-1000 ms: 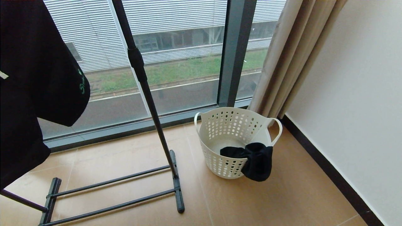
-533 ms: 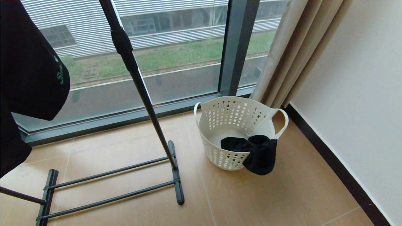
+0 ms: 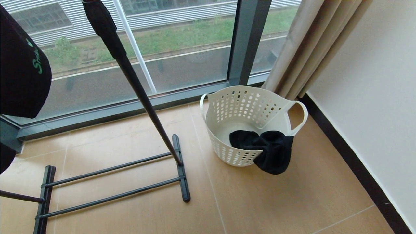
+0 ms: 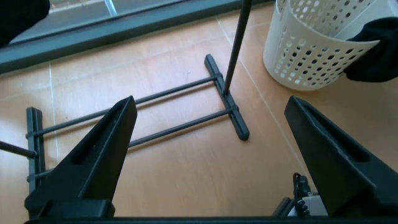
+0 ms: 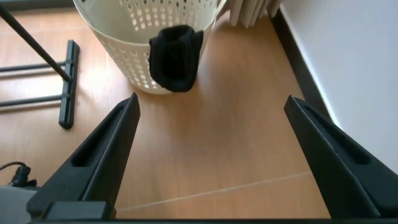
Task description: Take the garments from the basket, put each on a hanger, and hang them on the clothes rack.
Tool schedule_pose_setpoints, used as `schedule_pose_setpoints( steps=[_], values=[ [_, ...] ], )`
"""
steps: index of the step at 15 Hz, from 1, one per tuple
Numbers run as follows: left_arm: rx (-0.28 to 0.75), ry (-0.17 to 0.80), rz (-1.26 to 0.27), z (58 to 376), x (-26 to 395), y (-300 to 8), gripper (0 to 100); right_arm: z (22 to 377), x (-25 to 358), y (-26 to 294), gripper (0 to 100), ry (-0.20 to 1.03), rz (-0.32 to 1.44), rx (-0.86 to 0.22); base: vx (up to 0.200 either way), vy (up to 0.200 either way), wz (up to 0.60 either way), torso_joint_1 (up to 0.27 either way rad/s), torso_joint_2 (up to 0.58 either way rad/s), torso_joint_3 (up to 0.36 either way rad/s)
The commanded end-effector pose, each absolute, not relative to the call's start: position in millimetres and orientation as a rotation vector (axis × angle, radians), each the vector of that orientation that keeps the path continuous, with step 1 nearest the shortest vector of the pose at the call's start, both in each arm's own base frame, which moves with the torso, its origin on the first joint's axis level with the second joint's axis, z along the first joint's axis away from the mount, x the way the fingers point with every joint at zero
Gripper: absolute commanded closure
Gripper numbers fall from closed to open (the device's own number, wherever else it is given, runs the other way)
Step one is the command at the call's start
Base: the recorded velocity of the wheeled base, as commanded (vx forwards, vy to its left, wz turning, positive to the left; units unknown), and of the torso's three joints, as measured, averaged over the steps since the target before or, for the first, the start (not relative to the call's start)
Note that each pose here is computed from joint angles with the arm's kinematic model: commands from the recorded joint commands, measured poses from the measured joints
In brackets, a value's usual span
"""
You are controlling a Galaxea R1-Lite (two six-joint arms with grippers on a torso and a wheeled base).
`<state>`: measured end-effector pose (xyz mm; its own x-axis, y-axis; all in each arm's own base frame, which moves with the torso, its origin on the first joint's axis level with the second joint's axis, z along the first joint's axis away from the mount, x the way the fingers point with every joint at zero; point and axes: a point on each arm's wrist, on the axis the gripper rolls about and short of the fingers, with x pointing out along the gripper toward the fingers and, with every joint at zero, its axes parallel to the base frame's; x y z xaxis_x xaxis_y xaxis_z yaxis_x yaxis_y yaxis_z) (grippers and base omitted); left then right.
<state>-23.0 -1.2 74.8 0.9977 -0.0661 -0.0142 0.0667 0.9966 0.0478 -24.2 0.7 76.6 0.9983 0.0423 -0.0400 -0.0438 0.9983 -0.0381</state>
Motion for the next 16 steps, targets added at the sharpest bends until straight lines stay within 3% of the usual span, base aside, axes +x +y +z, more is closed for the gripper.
schedule_pose_setpoints(
  steps=[1,3,6,7,8,10,14,16],
  values=[
    [0.049,0.012,-0.068,74.8,-23.0,-1.2,0,77.1,-24.1,0.6,0,0.045,0.042,-0.039,0.0,0.0,0.0,-0.002,0.01,-0.188],
    [0.05,0.012,-0.071,74.8,-23.0,-1.2,0,77.9,-21.6,0.6,0,0.077,0.044,-0.039,0.0,0.0,0.0,0.007,0.0,-0.195],
    [0.055,0.012,-0.074,74.8,-23.0,-1.4,0,80.6,-4.9,0.8,0,0.287,0.053,-0.036,0.0,0.0,0.0,0.001,0.0,-0.175],
    [0.05,0.012,-0.071,74.8,-23.0,-1.3,0,85.2,10.3,1.3,0,0.415,0.077,-0.025,0.0,0.0,0.0,-0.002,0.01,-0.071],
    [0.049,0.012,-0.071,74.8,-23.0,-1.3,0,87.4,14.0,1.6,0,0.43,0.084,-0.024,0.0,0.0,0.0,0.0,0.0,0.0],
    [0.041,0.011,-0.068,74.8,-23.1,-1.2,0,110.3,61.6,3.8,0,0.519,0.121,-0.025,0.0,0.0,0.0,0.0,0.0,0.0],
    [0.04,0.011,-0.068,74.8,-23.1,-1.2,0,146.6,125.0,17.0,0,0.557,0.236,-0.163,0.0,0.0,0.0,0.0,0.0,0.0],
    [0.04,0.011,-0.068,74.8,-23.1,-1.2,0,162.9,172.1,23.3,0,0.556,0.295,-0.34,0.0,0.0,0.0,0.0,0.0,0.0]
  ],
)
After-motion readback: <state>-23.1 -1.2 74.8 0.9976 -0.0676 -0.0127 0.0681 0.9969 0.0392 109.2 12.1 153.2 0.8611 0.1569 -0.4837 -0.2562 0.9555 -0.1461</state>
